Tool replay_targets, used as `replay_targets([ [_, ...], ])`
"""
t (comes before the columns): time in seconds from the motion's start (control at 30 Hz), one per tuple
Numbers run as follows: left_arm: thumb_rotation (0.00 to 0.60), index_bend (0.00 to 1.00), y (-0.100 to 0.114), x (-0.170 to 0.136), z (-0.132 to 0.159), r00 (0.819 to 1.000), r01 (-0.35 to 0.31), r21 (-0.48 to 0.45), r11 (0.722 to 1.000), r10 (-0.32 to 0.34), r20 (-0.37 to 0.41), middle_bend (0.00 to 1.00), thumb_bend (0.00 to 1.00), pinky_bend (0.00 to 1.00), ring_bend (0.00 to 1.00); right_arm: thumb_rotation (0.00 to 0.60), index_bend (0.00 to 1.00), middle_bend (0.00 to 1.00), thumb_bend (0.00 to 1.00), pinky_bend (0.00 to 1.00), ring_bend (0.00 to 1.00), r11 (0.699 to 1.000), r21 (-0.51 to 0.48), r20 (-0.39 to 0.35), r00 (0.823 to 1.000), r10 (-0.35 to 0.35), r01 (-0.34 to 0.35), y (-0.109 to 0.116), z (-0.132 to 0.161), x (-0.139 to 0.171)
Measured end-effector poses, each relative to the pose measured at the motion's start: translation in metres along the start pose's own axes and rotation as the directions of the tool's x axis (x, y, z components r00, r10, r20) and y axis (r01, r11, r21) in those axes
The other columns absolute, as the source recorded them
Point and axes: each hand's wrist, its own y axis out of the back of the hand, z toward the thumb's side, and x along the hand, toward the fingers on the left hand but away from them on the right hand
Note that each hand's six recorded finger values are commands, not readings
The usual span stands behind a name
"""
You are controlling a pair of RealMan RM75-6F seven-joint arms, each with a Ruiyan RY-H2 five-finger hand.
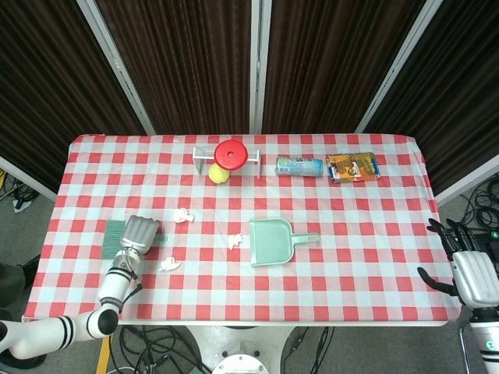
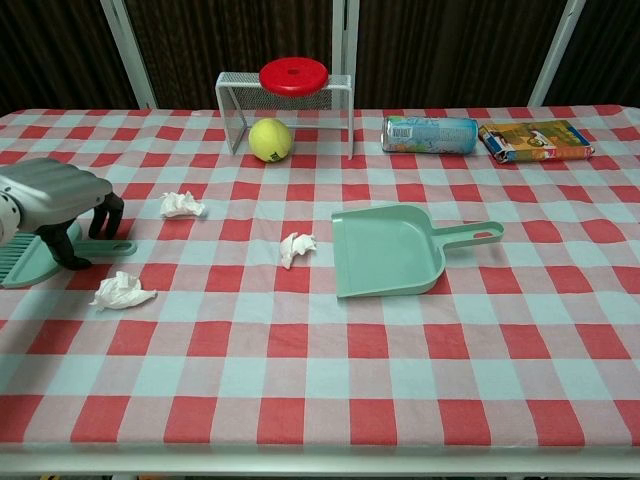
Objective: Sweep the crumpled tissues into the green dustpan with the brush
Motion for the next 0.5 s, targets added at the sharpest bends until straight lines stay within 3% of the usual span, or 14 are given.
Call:
replay_targets([
  [0.5, 0.600, 0.46, -0.0063, 0.0044, 0.0004, 1.000, 0.012, 0.030, 0.999, -0.012, -0.010, 0.50, 0.31, 0.92, 0.62, 0.600, 0.06, 0.19, 0.17, 0.00, 0.00, 1.000, 0.001, 0.018, 1.000, 0.005, -0.005, -0.0013, -0.0044, -0.0007],
])
